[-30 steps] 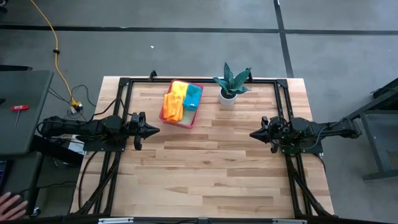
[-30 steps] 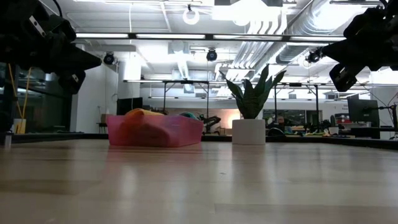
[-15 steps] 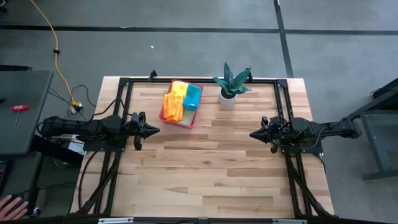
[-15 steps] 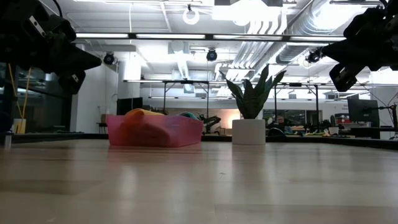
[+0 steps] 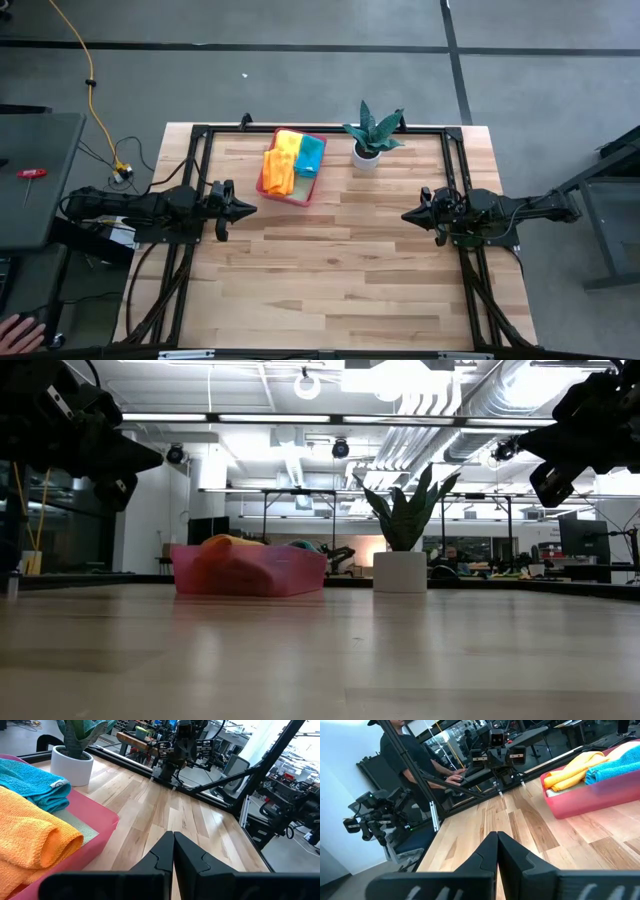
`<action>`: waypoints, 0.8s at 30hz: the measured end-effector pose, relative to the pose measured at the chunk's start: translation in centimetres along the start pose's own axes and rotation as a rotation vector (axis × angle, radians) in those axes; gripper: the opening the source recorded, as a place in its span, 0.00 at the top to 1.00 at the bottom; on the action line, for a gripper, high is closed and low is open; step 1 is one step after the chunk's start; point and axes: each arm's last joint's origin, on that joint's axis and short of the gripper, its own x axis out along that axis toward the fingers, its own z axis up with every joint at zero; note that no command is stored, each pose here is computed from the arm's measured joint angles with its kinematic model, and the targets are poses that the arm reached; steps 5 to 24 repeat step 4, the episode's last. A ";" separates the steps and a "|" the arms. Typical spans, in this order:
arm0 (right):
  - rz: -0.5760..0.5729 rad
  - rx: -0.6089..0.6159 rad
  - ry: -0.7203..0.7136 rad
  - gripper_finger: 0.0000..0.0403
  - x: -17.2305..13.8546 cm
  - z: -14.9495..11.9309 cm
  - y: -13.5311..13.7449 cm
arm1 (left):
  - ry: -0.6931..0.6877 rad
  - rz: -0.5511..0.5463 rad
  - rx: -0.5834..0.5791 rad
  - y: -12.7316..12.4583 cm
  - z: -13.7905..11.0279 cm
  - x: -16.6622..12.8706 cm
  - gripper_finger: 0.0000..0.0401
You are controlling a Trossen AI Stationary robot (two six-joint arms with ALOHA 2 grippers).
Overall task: Fold microfiber towels
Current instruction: Return to Home Position
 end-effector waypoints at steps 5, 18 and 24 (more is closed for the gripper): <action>0.000 0.000 0.000 1.00 0.0 0.0 0.0 | 0.000 0.000 0.000 0.0 0.0 0.0 1.00; 0.000 0.000 0.000 1.00 0.0 0.0 0.0 | 0.000 0.000 0.000 0.0 0.0 0.0 1.00; 0.000 0.000 0.000 1.00 0.0 0.0 0.0 | 0.000 0.000 0.000 0.0 0.0 0.0 1.00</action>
